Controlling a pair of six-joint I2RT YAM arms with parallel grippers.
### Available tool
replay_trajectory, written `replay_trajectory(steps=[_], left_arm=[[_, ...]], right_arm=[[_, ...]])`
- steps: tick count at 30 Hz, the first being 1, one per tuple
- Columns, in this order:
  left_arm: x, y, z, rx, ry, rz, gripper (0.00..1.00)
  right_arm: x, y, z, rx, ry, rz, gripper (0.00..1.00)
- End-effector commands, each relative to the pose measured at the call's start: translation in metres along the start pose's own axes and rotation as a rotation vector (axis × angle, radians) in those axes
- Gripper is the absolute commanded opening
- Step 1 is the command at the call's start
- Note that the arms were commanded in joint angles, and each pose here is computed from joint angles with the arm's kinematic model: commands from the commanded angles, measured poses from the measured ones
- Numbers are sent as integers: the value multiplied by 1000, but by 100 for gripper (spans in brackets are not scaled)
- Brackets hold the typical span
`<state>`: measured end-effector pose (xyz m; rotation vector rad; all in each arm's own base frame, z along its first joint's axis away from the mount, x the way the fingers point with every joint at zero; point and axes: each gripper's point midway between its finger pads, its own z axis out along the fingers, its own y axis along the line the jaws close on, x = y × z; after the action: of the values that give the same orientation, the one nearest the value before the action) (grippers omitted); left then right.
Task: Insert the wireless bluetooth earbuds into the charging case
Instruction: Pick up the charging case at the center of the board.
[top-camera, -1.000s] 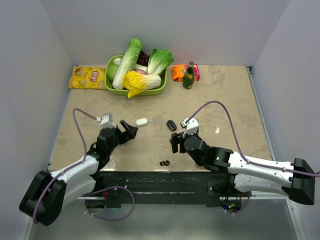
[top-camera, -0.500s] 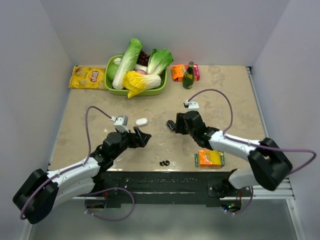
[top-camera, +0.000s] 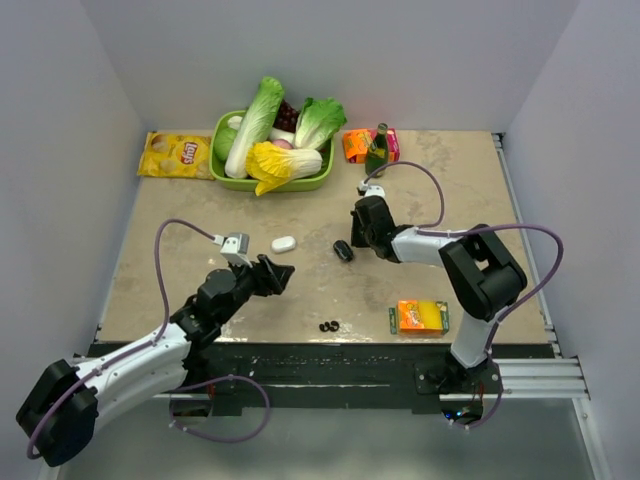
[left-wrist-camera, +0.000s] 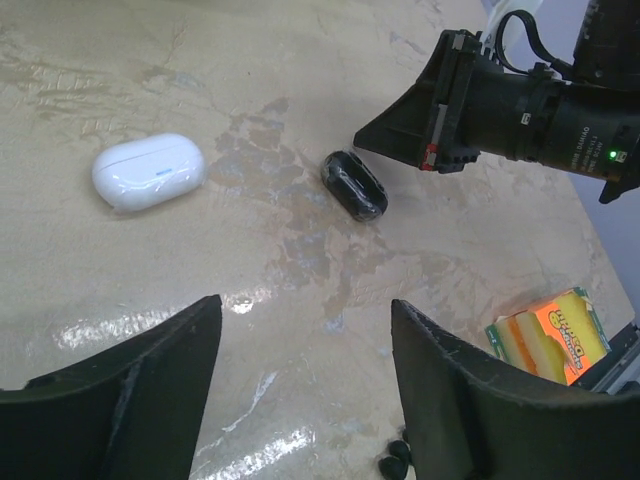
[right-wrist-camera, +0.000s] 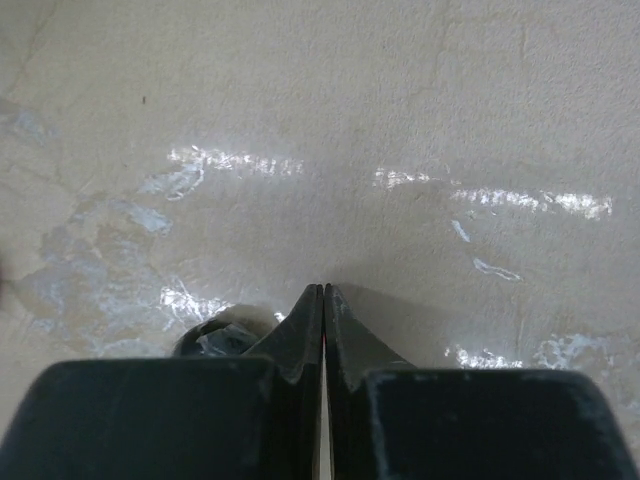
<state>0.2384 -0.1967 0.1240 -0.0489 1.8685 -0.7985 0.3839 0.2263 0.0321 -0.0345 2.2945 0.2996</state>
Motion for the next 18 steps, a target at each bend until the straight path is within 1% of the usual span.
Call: replay_trajectory(steps=[1, 3, 7, 14, 18], left_arm=[[1, 1, -3, 11, -11, 33, 67], [0, -1, -3, 20, -14, 37, 65], [2, -1, -1, 23, -5, 44, 64], [7, -2, 2, 29, 16, 47, 68], [9, -7, 2, 62, 20, 45, 72]], right_arm=[[-18, 14, 7, -64, -22, -20, 0], [-17, 17, 9, -81, -23, -27, 0], [-17, 26, 9, -129, -14, -54, 0], [-6, 35, 9, -201, 21, -83, 0], [1, 45, 9, -264, 43, -97, 0]])
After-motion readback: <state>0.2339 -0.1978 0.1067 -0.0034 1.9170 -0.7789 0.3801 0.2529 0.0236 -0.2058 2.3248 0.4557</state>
